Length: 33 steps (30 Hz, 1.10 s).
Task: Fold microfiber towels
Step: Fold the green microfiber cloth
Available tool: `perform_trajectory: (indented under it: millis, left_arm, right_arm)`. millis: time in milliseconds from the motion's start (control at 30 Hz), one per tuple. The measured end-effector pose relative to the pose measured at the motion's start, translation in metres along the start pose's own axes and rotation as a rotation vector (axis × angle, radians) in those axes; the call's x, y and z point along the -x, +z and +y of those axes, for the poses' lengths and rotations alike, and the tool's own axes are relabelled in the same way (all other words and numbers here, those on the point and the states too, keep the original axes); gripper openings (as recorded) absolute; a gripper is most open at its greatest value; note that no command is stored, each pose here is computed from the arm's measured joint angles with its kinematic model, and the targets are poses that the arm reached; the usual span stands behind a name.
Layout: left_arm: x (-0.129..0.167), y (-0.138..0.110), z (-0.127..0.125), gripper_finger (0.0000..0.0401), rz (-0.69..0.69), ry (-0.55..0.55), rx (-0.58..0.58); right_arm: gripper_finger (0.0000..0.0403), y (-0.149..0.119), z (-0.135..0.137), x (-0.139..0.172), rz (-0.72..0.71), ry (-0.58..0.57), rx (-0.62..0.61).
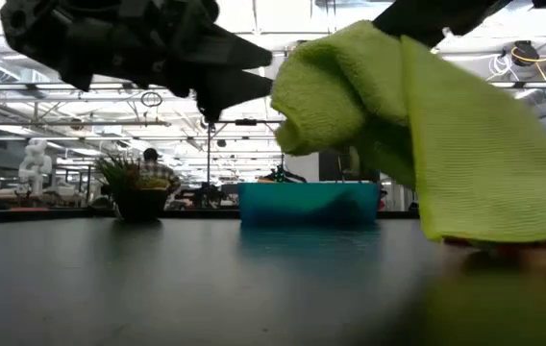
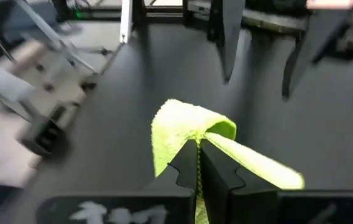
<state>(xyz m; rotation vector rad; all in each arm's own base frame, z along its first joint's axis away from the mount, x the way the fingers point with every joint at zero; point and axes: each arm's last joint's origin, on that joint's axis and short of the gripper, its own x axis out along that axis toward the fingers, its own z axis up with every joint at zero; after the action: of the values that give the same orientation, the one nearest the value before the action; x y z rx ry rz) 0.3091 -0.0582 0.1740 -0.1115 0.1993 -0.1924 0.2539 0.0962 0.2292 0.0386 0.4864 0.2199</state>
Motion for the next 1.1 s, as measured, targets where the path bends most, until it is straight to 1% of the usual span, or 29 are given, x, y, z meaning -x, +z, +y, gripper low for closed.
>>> perform_trajectory:
  millis: [67,133,267,467,733,833,933,1000,1100]
  left_arm:
    - [-0.011,0.0,0.002,0.0251,0.005,-0.018,0.008]
    - [-0.018,0.0,0.004,0.0259,0.018,-0.038,0.008]
    - [-0.027,0.0,0.008,0.0266,0.02,-0.047,0.012]
    - [-0.029,0.002,0.016,0.0267,0.044,-0.081,0.027]
    - [-0.028,0.002,0.017,0.0267,0.053,-0.169,0.012]
    - [-0.028,0.001,0.013,0.0267,0.057,-0.221,-0.01]
    - [-0.028,0.002,0.009,0.0266,0.053,-0.266,-0.028]
    - [-0.028,0.003,0.007,0.0266,0.039,-0.295,-0.033]
    - [-0.028,0.005,0.004,0.0266,0.014,-0.328,-0.043]
  right_arm:
    - [0.0,-0.003,-0.001,-0.004,0.012,-0.042,0.086]
    - [0.0,-0.006,-0.002,-0.008,0.03,-0.075,0.146]
    - [0.0,-0.012,-0.002,-0.017,0.065,-0.079,0.236]
    - [0.0,-0.018,-0.002,-0.026,0.081,-0.077,0.297]
    - [0.0,-0.011,-0.001,-0.032,-0.009,-0.08,0.379]
    - [0.0,-0.008,-0.002,-0.032,-0.037,-0.124,0.403]
    - [0.0,-0.007,-0.002,-0.032,-0.047,-0.134,0.412]
    - [0.0,-0.007,-0.002,-0.031,-0.047,-0.142,0.415]
    - [0.0,-0.007,-0.003,-0.031,-0.036,-0.182,0.408]
